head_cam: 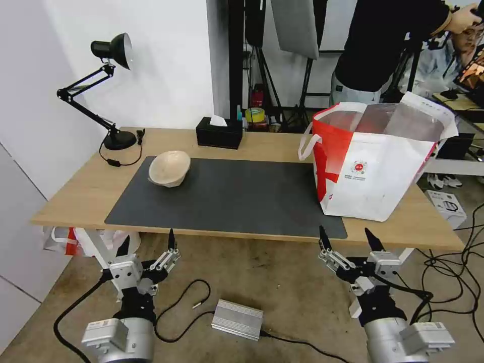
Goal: Pick up the trash from the table and place it into the takeout bag.
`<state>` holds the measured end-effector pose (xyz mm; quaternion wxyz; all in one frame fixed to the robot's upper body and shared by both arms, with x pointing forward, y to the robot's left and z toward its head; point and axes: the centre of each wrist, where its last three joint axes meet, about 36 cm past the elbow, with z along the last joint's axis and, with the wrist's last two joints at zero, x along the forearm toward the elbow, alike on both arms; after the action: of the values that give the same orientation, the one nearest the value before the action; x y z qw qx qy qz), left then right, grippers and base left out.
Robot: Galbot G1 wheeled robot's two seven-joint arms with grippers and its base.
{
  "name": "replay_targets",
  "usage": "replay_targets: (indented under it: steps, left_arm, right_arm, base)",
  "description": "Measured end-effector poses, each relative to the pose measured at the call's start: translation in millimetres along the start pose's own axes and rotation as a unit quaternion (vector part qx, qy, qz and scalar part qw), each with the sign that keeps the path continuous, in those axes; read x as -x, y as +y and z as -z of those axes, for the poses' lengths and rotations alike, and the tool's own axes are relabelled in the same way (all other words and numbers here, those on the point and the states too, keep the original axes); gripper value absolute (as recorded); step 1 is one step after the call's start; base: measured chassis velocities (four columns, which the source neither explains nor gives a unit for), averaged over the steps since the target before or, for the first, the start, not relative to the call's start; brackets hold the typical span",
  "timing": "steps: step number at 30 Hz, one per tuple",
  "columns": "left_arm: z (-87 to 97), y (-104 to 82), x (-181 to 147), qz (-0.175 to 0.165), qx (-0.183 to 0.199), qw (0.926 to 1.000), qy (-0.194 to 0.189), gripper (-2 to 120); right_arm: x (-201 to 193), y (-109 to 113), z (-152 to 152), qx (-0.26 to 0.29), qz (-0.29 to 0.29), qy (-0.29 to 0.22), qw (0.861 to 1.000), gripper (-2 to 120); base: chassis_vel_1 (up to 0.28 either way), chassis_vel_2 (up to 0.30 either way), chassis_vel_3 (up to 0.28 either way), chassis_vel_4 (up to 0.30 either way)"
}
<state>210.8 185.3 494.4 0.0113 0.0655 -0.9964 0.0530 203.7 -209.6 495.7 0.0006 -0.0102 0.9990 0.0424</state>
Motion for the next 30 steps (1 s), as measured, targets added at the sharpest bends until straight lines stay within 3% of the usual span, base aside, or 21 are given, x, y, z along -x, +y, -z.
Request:
replay_targets:
  steps: [30]
  left_arm:
    - [1.8,2.3,0,-0.001,0.005,1.0000,-0.003,100]
  right_arm:
    - [-15,7,-8,-0.005,-0.039,0.030,0.999,100]
  base:
    - [0.000,0.000,0.000,0.000]
